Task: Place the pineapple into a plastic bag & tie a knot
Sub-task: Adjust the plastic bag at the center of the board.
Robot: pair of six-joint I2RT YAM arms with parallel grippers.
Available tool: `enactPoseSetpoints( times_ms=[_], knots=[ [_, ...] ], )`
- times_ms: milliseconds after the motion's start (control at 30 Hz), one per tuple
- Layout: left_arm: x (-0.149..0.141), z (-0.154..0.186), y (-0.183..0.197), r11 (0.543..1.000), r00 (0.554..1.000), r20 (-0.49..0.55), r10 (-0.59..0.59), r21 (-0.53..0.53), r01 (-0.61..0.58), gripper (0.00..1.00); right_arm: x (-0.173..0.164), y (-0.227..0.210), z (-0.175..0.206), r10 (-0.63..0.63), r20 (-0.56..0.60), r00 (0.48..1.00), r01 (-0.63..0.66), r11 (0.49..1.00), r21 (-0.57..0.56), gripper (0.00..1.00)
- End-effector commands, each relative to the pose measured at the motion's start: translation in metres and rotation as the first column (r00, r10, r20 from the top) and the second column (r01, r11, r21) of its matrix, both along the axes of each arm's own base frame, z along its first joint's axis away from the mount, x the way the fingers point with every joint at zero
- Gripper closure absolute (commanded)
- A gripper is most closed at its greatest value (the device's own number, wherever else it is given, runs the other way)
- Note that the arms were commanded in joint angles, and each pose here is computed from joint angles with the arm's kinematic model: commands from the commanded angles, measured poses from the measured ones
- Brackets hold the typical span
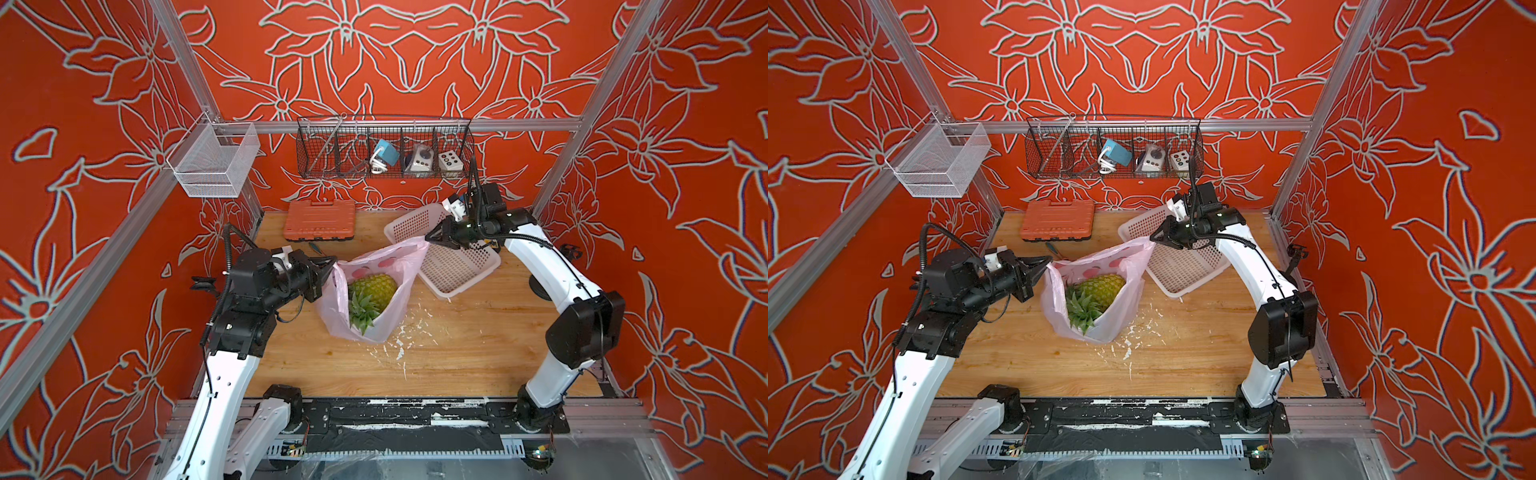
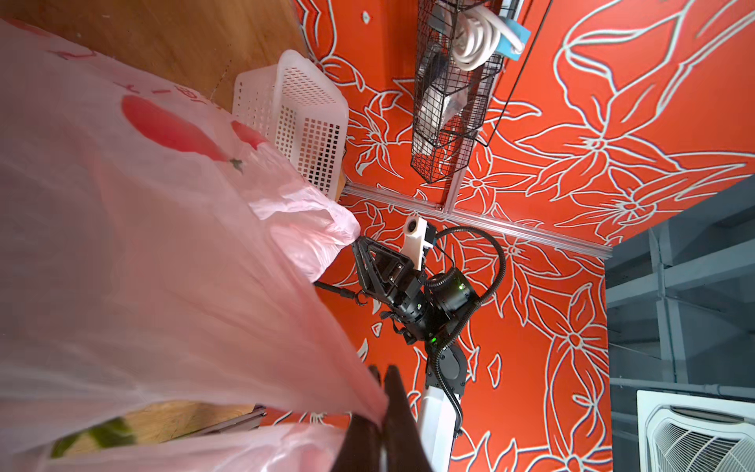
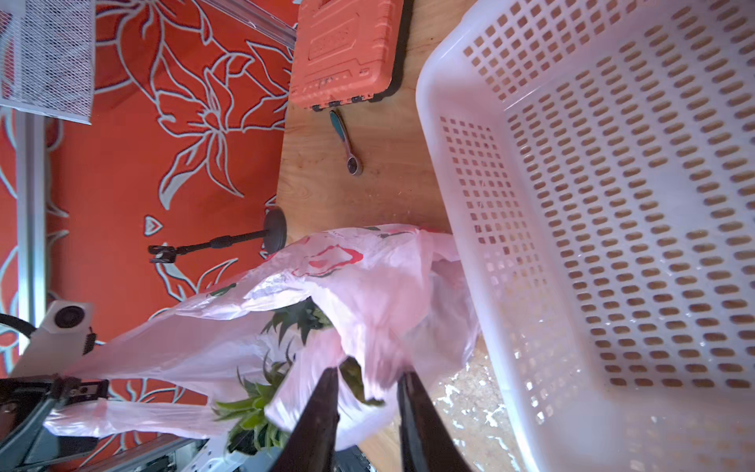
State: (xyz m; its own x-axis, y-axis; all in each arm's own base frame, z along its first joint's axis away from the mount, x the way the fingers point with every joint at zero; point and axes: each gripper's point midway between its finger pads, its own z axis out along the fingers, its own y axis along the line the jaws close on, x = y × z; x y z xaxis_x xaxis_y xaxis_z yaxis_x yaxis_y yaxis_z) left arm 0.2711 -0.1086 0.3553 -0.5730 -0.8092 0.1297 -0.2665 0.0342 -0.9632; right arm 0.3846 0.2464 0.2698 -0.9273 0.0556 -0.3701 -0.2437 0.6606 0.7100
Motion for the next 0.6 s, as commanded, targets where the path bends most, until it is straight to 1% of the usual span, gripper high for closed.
enactPoseSetpoints(
  times_ms=[0,67,100,200,267,333,500,567],
  knots=[
    [0.005,0.042,-0.002,1.000,0.988,0.152,-0.026,-0.007,0.028,1.00,-0.003,-0.012,0.018,0.005,0.126,0.992,0.004,0.997,-0.074,0.53],
    [0.011,0.043,-0.004,0.999,0.988,0.152,-0.040,-0.008,0.042,1.00,-0.011,-0.017,0.032,0.023,0.215,0.976,0.007,0.991,-0.137,0.43],
    [0.013,0.041,-0.005,0.999,0.988,0.148,-0.049,-0.008,0.051,1.00,-0.017,-0.017,0.039,0.041,0.262,0.964,0.005,0.985,-0.175,0.39],
    [0.018,0.035,-0.007,0.998,0.988,0.139,-0.064,-0.008,0.066,1.00,-0.045,-0.004,0.054,0.146,0.371,0.917,-0.043,0.961,-0.273,0.35],
    [0.019,0.030,-0.007,0.998,0.989,0.130,-0.066,-0.004,0.067,1.00,-0.065,0.010,0.059,0.235,0.424,0.875,-0.077,0.931,-0.357,0.34],
    [0.019,0.028,-0.007,0.998,0.989,0.132,-0.068,-0.001,0.068,1.00,-0.083,0.023,0.058,0.304,0.447,0.842,-0.104,0.903,-0.417,0.34],
    [0.021,0.024,-0.009,0.996,0.988,0.131,-0.088,0.011,0.087,1.00,-0.123,0.053,0.051,0.441,0.459,0.771,-0.152,0.828,-0.540,0.33],
    [0.022,0.021,-0.009,0.996,0.988,0.125,-0.094,0.009,0.094,1.00,-0.137,0.067,0.048,0.477,0.450,0.755,-0.188,0.815,-0.549,0.30]
  ],
)
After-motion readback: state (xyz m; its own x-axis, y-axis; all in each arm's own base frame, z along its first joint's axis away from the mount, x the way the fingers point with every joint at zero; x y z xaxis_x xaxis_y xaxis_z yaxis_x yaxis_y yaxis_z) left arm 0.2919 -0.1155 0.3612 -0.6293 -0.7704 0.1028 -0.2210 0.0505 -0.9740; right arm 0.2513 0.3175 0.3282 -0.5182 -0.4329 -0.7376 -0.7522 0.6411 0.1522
